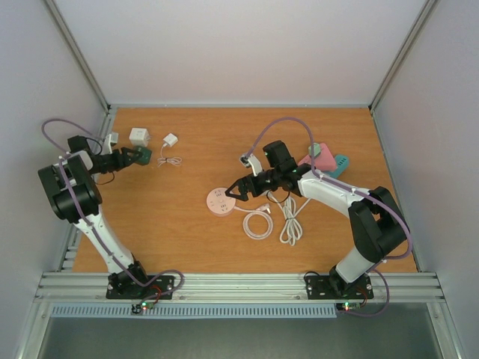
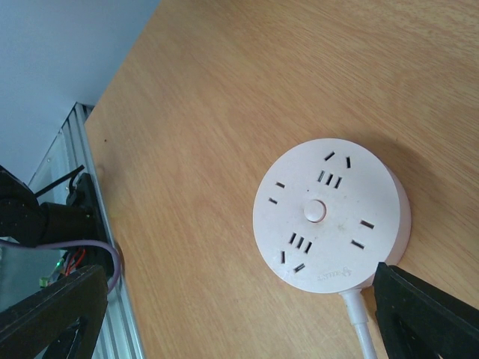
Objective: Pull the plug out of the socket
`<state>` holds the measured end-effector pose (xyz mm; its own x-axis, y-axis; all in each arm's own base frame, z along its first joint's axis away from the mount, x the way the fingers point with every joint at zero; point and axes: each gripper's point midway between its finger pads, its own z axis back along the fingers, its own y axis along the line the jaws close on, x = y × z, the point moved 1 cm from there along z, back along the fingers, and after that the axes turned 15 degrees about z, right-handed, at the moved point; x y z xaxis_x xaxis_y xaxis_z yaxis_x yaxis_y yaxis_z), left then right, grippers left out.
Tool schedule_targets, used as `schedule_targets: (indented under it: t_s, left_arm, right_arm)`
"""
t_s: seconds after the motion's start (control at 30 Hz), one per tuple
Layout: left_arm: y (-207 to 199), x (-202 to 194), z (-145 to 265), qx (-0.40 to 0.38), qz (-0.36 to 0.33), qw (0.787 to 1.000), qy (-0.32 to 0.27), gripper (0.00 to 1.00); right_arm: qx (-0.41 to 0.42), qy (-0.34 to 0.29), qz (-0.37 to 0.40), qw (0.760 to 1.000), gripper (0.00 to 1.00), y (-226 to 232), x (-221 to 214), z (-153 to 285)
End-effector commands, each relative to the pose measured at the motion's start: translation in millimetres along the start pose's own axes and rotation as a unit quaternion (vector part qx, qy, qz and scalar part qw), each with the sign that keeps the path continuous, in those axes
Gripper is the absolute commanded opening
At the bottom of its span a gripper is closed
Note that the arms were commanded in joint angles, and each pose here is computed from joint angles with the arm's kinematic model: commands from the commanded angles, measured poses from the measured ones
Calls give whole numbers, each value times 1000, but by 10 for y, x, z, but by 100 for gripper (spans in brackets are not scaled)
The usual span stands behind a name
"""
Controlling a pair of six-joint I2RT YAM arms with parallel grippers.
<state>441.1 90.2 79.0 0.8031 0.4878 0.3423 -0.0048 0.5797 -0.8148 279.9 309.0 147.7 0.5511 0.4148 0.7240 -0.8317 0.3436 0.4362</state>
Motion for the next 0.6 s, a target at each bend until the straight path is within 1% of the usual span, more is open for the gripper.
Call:
schedule_targets:
  t_s: [0.0, 0.07, 0.2, 0.33, 0.4, 0.57]
  left_arm:
    - [-4, 120, 21, -6, -22, 1000, -12, 55]
    - [24, 116, 27, 4, -25, 1000, -14, 62]
    - [78, 133, 51, 19, -23, 999, -21, 72]
    - [148, 179, 100, 34, -10, 999, -36, 88]
    - [176, 195, 128, 46, -10, 998, -43, 89]
    - [262, 250, 190, 90, -10, 994, -61, 87]
  right_arm:
    - [-3, 6, 3, 1000, 98, -37, -44, -12]
    - [-4, 7, 4, 1000, 98, -40, -49, -10]
    - [-10, 6, 9, 1000, 98, -39, -31, 6]
    - [-13, 7, 9, 1000, 98, -45, -37, 10]
    - [-13, 7, 9, 1000, 98, -46, -36, 12]
    - [-13, 7, 8, 1000, 98, -46, -30, 13]
